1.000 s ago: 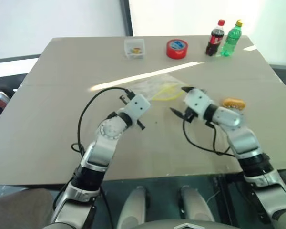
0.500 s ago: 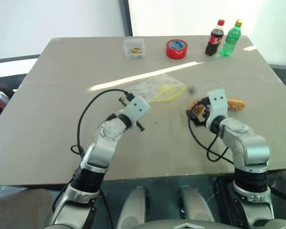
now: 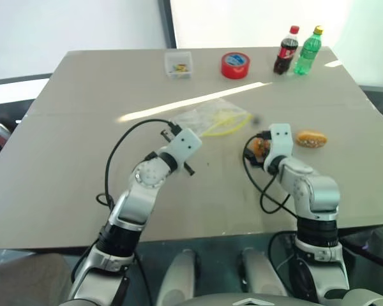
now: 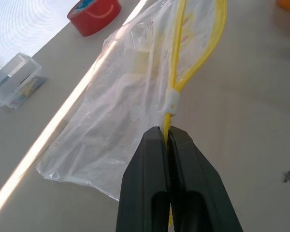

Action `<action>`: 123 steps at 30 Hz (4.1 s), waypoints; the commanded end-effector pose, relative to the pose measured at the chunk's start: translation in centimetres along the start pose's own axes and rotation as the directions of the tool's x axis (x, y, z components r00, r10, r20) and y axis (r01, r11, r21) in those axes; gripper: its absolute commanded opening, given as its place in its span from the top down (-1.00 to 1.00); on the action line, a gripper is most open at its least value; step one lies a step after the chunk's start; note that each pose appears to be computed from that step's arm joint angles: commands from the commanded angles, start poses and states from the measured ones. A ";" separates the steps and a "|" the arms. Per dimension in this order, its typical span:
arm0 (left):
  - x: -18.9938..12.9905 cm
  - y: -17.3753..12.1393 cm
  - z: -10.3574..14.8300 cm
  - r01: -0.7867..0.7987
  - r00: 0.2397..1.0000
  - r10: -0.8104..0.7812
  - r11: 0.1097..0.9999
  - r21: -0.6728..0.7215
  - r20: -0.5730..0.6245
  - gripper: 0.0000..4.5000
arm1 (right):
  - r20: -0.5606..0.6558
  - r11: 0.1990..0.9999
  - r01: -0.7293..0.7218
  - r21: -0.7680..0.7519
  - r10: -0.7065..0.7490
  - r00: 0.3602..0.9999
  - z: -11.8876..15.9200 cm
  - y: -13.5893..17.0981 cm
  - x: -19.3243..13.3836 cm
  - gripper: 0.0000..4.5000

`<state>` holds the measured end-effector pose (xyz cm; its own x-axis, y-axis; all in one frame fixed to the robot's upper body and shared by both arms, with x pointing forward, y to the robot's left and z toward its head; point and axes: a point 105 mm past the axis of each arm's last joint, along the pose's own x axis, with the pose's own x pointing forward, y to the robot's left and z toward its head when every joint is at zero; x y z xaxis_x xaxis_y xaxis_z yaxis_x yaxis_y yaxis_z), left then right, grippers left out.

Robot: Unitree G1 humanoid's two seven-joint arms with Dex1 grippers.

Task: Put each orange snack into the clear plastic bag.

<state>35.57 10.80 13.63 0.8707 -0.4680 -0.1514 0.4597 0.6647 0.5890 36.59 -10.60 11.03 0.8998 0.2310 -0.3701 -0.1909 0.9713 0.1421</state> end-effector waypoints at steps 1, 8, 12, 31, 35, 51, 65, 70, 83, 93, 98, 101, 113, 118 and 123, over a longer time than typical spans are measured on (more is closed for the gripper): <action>-0.2 0.7 0.8 -0.030 0.999 0.030 0.999 0.023 0.026 1.00 | 0.066 0.998 0.067 -0.013 -0.066 0.996 1.1 -1.6 0.4 -0.74; -0.3 0.6 0.5 -0.030 0.999 0.030 0.999 0.016 0.014 1.00 | 0.099 0.991 0.070 -0.117 -0.059 0.993 1.4 -2.3 0.2 0.69; -0.3 0.5 0.5 -0.025 1.000 0.025 1.000 0.015 0.015 1.00 | 0.173 0.960 -0.093 -0.264 0.142 0.975 3.3 0.2 -0.7 0.85; -0.4 -1.1 1.5 0.050 0.996 -0.057 0.995 0.089 0.075 1.00 | 0.071 0.816 -0.323 -0.480 0.403 0.912 3.5 4.0 -1.8 0.85; -0.4 -0.9 1.0 0.039 0.997 -0.045 0.993 0.108 0.056 1.00 | 0.065 0.800 -0.317 -0.509 0.403 0.913 3.9 3.5 -2.2 0.85; 0.0 -0.5 1.8 0.023 0.996 -0.028 0.998 0.055 0.090 1.00 | 0.075 0.804 -0.301 -0.513 0.391 0.917 4.4 3.7 -2.2 0.85; 0.1 -1.4 2.5 0.040 0.992 -0.042 0.999 0.015 0.122 1.00 | 0.106 0.894 -0.324 -0.309 0.371 0.922 4.2 3.4 -0.9 0.85; 0.1 -1.8 2.5 0.049 0.991 -0.050 0.999 0.005 0.122 1.00 | 0.149 0.915 -0.375 -0.150 0.396 0.906 5.2 3.9 -1.1 0.85; -0.2 -2.3 4.6 0.067 0.965 -0.068 0.998 0.012 0.253 1.00 | 0.074 0.844 -0.522 0.124 0.517 0.853 4.2 5.2 -1.9 0.85; -0.6 -3.8 4.7 0.144 0.942 -0.155 0.988 0.061 0.297 1.00 | 0.035 0.877 -0.461 0.131 0.461 0.887 3.9 3.5 -1.4 0.85; -0.7 -4.0 4.7 0.158 0.938 -0.173 0.985 0.071 0.301 1.00 | 0.082 0.906 -0.414 -0.087 0.421 0.903 5.0 3.2 -0.8 0.85; -0.7 -4.2 4.7 0.170 0.934 -0.185 0.982 0.076 0.307 1.00 | 0.107 0.905 -0.356 -0.232 0.388 0.915 5.5 2.8 -0.2 0.85; -0.9 -3.9 4.5 0.158 0.940 -0.161 0.987 0.033 0.300 1.00 | 0.117 0.882 -0.283 -0.377 0.349 0.930 5.5 2.0 0.7 -0.15; -0.6 -3.6 4.2 0.138 0.953 -0.124 0.990 -0.031 0.277 1.00 | 0.039 0.811 -0.438 -0.387 0.489 0.871 4.6 2.8 -2.3 -0.48; 0.1 -3.1 3.4 0.107 0.969 -0.091 0.993 -0.059 0.229 1.00 | -0.014 0.739 -0.563 -0.371 0.602 0.799 4.4 2.4 -6.3 -0.48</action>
<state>33.37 6.44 13.40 0.7461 -0.6633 -0.0583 0.5940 0.6234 0.5084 33.51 -9.79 15.37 0.6374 0.7175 -0.2808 -0.7484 0.6632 -0.0041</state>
